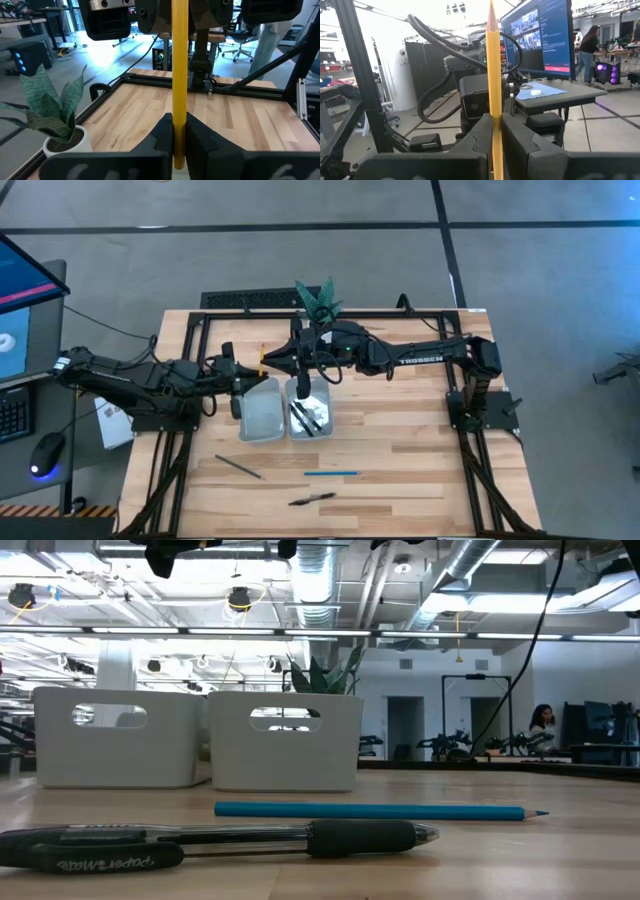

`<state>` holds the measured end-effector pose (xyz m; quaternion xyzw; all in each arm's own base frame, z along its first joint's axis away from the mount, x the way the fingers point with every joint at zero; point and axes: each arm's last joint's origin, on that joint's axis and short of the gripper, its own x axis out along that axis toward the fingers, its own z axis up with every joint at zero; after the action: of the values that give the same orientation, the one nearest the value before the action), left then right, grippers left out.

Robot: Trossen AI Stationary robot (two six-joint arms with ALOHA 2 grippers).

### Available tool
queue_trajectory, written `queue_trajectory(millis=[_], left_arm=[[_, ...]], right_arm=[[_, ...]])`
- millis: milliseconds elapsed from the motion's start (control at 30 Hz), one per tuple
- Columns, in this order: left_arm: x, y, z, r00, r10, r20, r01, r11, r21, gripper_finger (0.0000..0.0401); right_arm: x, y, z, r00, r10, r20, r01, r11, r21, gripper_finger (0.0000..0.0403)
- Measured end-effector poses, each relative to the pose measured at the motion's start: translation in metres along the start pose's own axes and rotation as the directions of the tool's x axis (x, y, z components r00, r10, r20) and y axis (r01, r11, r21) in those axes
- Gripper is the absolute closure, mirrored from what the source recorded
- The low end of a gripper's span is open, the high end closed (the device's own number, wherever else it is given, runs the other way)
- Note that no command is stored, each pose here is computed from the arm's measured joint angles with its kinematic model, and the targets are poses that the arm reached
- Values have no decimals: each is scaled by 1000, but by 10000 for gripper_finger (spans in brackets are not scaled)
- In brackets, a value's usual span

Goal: Sort pens & pencils
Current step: Put the yellow pencil into the left gray bin

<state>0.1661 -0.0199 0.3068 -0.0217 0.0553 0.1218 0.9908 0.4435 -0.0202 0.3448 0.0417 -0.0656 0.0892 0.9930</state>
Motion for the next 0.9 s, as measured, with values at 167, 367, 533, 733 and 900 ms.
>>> queue_trajectory(millis=[167, 367, 533, 733, 900], left_arm=[[0, 0, 0, 1000, 0, 0, 0, 1000, -1, 391], [0, 0, 0, 1000, 0, 1, 0, 1000, -4, 391], [0, 0, 0, 1000, 0, 1, 0, 1000, -4, 390], [0, 0, 1, 1000, -1, 10, 2, 1000, -11, 390], [0, 0, 0, 1000, -1, -3, 1, 999, -37, 390]], right_arm=[[0, 0, 0, 1000, 0, 0, 0, 1000, 0, 347], [-1, -3, 0, 1000, -5, -1, 5, 1000, -1, 347], [-1, -3, 0, 1000, -6, -5, 6, 1000, 1, 339], [0, -4, -5, 999, -25, -37, 26, 1000, 10, 286], [-2, -8, -16, 985, -72, -156, 78, 997, 30, 238]])
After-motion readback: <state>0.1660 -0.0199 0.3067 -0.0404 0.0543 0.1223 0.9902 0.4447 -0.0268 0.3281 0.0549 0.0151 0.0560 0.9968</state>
